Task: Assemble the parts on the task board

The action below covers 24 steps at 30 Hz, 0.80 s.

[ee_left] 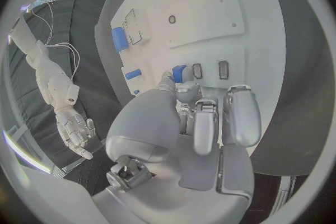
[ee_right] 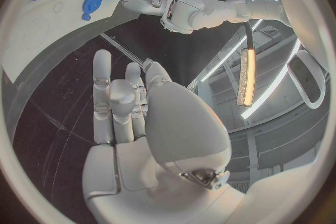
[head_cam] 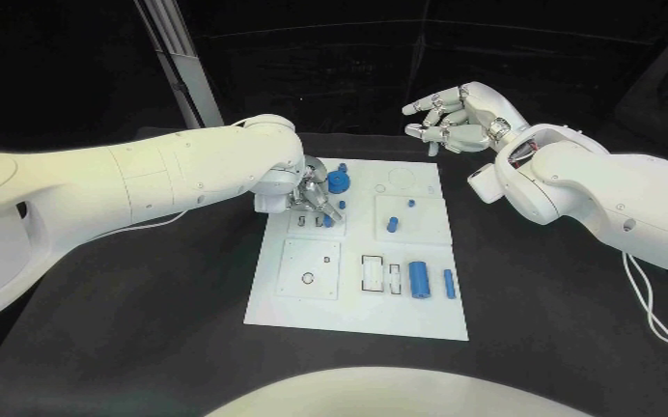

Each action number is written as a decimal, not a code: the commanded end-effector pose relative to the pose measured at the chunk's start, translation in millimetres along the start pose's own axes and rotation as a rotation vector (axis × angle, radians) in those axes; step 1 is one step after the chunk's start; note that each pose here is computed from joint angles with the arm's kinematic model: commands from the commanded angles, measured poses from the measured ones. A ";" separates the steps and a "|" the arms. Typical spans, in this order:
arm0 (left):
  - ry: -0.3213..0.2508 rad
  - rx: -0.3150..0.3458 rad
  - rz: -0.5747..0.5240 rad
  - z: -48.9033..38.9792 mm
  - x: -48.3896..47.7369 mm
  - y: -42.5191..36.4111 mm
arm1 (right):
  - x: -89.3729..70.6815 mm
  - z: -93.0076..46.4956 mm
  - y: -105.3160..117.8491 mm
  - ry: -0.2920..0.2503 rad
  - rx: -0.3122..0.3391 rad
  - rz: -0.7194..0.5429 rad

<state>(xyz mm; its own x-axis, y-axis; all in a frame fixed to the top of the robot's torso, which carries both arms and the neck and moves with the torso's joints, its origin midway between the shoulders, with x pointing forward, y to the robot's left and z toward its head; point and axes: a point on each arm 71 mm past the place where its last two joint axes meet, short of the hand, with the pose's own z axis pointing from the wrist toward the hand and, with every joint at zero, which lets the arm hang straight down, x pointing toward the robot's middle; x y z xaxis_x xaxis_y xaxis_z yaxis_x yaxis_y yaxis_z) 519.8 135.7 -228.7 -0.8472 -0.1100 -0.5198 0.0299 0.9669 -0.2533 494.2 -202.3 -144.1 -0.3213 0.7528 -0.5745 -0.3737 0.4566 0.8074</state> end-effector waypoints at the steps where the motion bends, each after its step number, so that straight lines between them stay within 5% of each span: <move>1: -0.011 0.018 -0.005 -0.2 -0.1 0.4 | 0.7 0.8 1.6 0.012 -0.008 -0.005; 14: -0.114 0.061 -0.095 -8.9 -2.7 13.5 | -0.5 0.8 -0.5 0.015 -0.002 -0.007; 24: -0.207 0.080 -0.108 -18.5 4.6 26.9 | -2.1 1.0 -2.7 0.014 0.002 -0.009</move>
<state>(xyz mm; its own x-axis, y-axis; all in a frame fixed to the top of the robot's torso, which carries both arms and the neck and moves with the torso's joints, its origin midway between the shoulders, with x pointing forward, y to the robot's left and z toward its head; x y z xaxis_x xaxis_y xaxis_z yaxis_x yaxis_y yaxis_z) 504.4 166.9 -226.9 -0.7726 -0.2429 -0.5867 -0.0237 0.9343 -0.3556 496.9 -205.7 -146.1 -0.3230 0.7466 -0.5816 -0.3675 0.4674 0.8040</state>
